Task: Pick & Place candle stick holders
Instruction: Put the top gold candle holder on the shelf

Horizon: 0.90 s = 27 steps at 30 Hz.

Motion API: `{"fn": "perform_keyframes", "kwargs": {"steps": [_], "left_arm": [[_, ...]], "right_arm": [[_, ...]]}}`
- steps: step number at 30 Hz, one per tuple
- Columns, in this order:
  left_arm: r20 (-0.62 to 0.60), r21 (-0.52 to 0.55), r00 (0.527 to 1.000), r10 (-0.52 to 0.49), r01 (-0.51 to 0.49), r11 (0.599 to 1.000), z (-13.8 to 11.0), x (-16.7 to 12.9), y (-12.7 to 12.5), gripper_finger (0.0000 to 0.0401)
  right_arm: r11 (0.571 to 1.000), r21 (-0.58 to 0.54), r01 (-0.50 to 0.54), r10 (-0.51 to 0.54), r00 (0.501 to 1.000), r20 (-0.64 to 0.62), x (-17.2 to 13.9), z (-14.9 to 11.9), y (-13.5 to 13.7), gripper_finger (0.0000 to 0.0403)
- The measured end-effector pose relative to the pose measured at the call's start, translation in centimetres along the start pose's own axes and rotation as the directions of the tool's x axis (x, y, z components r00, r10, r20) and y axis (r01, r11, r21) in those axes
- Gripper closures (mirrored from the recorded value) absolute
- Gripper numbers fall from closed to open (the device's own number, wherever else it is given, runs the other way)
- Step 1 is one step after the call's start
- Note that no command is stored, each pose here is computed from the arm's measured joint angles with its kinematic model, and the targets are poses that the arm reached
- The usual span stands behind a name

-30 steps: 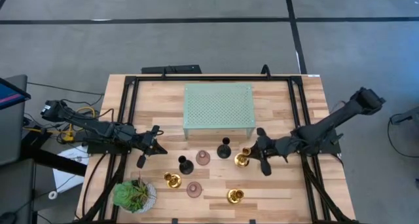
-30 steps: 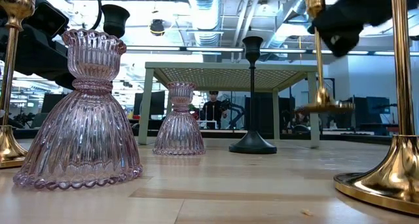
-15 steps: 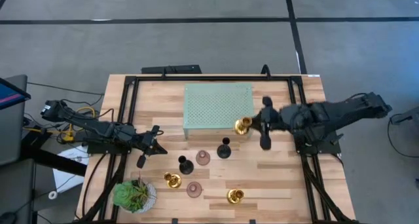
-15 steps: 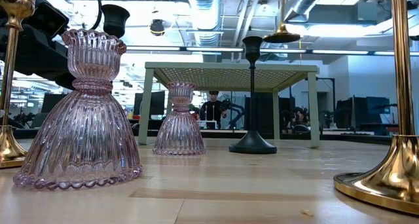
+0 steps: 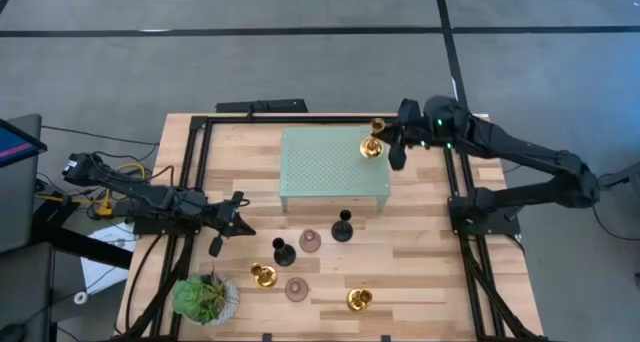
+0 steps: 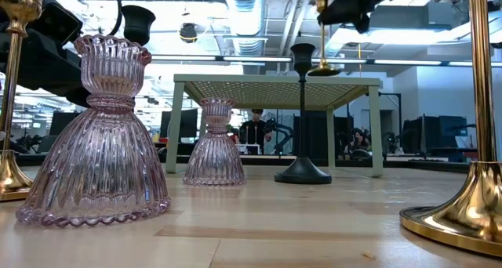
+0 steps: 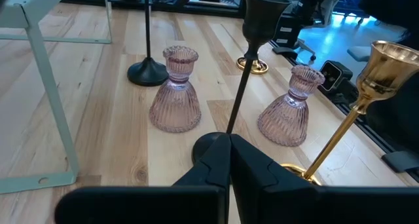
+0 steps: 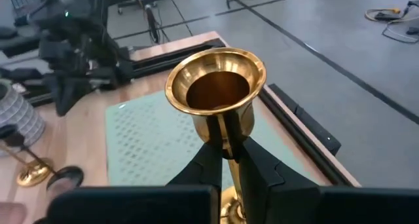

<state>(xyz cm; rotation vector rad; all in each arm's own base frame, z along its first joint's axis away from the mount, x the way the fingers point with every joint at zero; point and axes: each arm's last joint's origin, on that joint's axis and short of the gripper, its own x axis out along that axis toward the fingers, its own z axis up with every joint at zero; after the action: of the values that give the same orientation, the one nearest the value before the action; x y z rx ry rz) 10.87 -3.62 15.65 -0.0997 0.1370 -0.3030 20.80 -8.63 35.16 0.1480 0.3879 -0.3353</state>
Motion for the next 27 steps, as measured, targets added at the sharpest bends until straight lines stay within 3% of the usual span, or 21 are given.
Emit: {"fn": "perform_keyframes", "kwargs": {"steps": [13,24,27], "left_arm": [[0.000,0.000,1.000,0.000,0.000,1.000,0.0,0.0,0.0,0.0393],[0.000,0.000,1.000,0.000,0.000,1.000,0.0,0.0,0.0,0.0393],[0.000,0.000,1.000,0.000,0.000,1.000,0.0,0.0,0.0,0.0393]], "right_arm": [[0.996,0.085,0.038,-0.032,0.997,-0.067,3.5,-0.9,-4.8,0.0388],[0.997,0.054,0.060,-0.055,0.995,-0.087,3.9,-1.2,-5.7,0.0387],[0.997,0.055,0.062,-0.057,0.994,-0.088,3.9,-1.2,-5.8,0.0360]]}}
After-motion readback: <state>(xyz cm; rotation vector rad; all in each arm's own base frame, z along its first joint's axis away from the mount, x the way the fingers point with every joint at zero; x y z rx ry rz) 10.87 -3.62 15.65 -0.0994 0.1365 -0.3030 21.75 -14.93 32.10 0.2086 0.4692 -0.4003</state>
